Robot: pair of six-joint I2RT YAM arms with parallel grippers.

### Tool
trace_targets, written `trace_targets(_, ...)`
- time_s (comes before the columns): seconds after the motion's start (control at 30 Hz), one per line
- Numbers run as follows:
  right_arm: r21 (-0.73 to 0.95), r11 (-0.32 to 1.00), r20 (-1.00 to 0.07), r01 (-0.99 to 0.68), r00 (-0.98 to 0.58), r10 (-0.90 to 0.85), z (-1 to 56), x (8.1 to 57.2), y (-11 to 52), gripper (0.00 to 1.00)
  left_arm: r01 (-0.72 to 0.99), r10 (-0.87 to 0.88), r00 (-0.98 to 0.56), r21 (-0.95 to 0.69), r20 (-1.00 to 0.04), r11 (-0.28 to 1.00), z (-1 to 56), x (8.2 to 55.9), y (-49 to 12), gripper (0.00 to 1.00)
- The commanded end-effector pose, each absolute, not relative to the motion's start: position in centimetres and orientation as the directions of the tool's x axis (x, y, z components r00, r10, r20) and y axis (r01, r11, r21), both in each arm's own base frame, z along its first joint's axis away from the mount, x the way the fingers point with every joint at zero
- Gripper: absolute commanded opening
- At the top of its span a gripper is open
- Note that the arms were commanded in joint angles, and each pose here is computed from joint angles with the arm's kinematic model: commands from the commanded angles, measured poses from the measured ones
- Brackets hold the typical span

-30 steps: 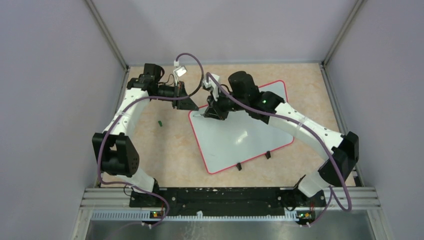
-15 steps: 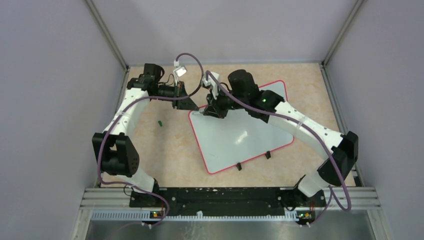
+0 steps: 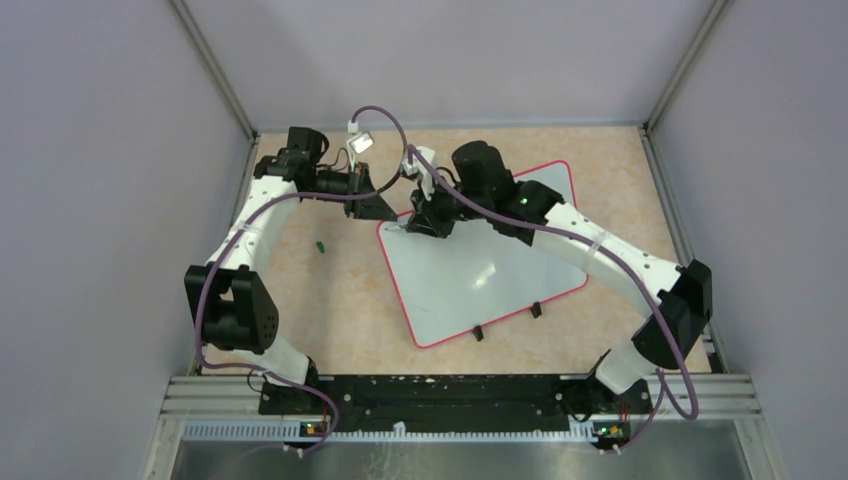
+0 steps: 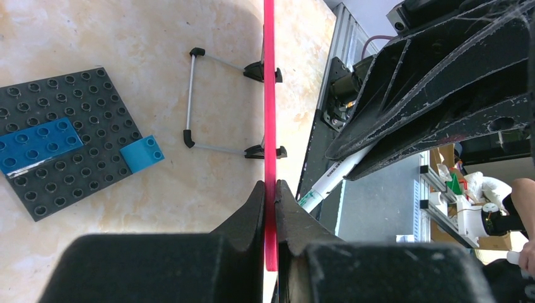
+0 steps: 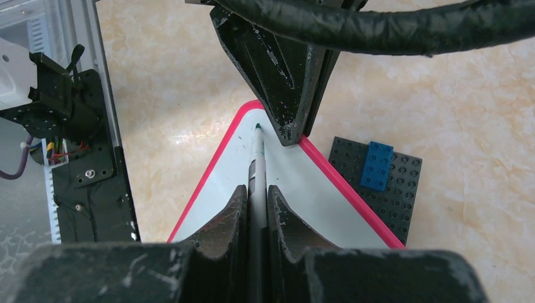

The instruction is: Write a sentence on the whiteboard

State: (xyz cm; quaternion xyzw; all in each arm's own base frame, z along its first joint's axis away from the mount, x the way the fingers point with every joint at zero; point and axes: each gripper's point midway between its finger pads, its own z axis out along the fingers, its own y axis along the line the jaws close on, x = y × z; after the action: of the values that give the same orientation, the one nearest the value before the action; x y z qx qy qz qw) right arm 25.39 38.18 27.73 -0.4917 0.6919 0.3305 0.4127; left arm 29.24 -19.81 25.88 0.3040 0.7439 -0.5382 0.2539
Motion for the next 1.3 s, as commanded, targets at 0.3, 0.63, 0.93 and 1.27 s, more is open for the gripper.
trace_targets(0.3,0.043,0.288,-0.897,-0.957,-0.164,-0.410,27.3,24.0,37.2,0.00,0.739,0.177,-0.674,-0.647,-0.717,0.190,26.4,28.9,-20.3,0.00)
trace_targets(0.63,0.092,0.263,-0.873,-0.960,-0.205,-0.443,24.9,22.2,36.3,0.00,0.739,0.177,-0.673,-0.646,-0.718,0.190,26.3,28.8,-20.3,0.00)
trace_targets(0.93,0.100,0.238,-0.871,-0.966,-0.201,-0.449,24.9,21.4,36.3,0.00,0.740,0.178,-0.672,-0.644,-0.718,0.193,26.4,28.8,-20.3,0.00)
trace_targets(1.27,0.050,0.276,-0.929,-0.960,-0.146,-0.340,30.9,22.8,36.2,0.00,0.741,0.178,-0.671,-0.643,-0.720,0.192,26.5,28.7,-20.3,0.00)
